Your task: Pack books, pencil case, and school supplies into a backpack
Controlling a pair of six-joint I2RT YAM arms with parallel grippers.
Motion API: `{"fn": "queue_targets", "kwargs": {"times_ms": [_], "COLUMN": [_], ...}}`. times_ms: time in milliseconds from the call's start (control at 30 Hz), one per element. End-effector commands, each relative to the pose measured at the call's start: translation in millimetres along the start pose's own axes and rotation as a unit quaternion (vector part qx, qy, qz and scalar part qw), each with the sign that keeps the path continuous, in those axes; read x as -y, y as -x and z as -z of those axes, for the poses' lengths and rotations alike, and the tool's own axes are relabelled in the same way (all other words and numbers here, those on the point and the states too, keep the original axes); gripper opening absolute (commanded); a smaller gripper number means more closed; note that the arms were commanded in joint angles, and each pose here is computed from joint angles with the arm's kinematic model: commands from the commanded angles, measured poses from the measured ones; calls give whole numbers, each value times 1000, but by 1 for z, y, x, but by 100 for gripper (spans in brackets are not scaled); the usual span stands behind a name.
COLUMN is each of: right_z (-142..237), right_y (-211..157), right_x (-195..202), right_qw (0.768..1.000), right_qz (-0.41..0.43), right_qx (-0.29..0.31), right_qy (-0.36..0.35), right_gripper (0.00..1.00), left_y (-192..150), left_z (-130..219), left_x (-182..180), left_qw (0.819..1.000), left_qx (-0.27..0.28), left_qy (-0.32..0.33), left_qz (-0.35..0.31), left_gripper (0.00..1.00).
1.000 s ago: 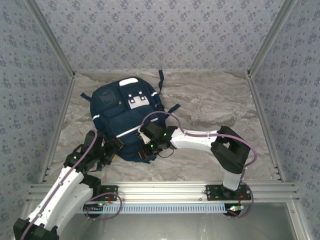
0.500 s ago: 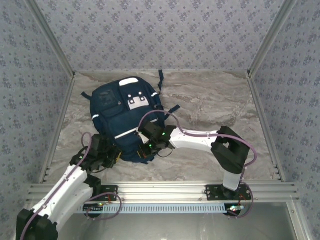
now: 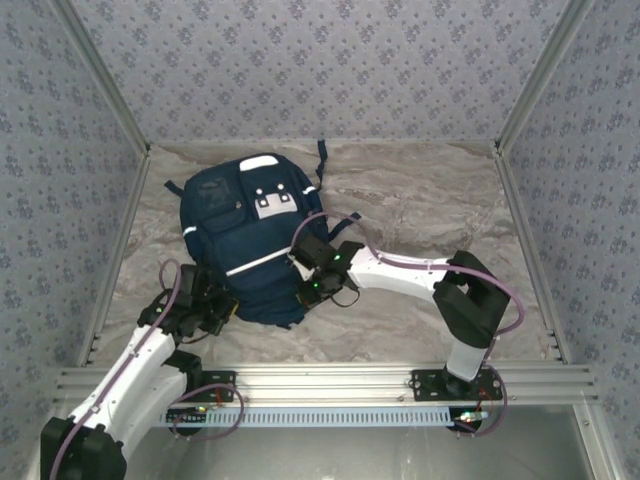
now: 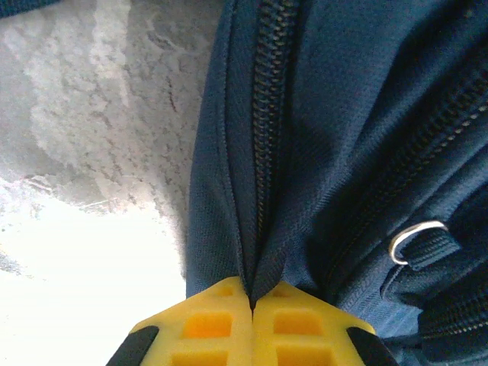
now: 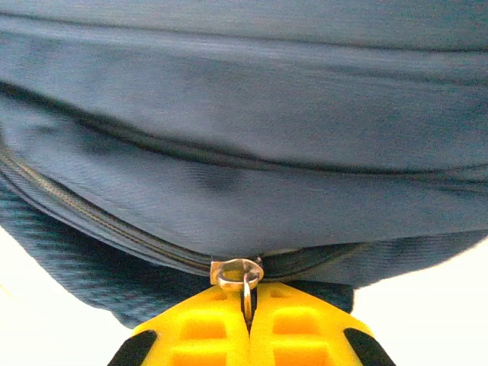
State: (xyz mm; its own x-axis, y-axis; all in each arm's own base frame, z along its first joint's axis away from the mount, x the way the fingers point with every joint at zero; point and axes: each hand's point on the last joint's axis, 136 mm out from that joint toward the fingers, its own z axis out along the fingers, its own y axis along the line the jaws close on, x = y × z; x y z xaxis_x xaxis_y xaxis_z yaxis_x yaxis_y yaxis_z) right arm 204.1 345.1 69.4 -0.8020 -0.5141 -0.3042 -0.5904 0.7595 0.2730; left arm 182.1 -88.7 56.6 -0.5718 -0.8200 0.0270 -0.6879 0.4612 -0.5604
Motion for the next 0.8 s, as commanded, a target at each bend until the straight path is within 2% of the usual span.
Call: {"fn": "queue_targets", "kwargs": {"times_ms": [0,167,300,433,633,767], "right_z": [9,10,9,10,6,-3], "right_y": [-20,-29,-40,-41,-17,6], "right_x": [55,61,39,17,-18,-44], "right_qw": [996,994,997,997,999,996], "right_qz": [-8,28,46,67,37,-7], "right_qx": [-29,-33,-21,-10,15,27], "right_qy": [-89,-103,-61,-39,29,81], "right_gripper": [0,0,0,0,0,0], "left_y": [21,35,44,53,78,80], "left_z": [11,16,7,-1,2,22], "left_x": [9,25,44,69,88,89], "left_qw": [998,991,984,977,971,977], "left_qx": [52,70,51,49,82,85], "left_qy": [7,38,77,80,98,98], "left_qz": [-37,-105,-155,-194,-202,-171], "left_gripper": [0,0,0,0,16,36]}}
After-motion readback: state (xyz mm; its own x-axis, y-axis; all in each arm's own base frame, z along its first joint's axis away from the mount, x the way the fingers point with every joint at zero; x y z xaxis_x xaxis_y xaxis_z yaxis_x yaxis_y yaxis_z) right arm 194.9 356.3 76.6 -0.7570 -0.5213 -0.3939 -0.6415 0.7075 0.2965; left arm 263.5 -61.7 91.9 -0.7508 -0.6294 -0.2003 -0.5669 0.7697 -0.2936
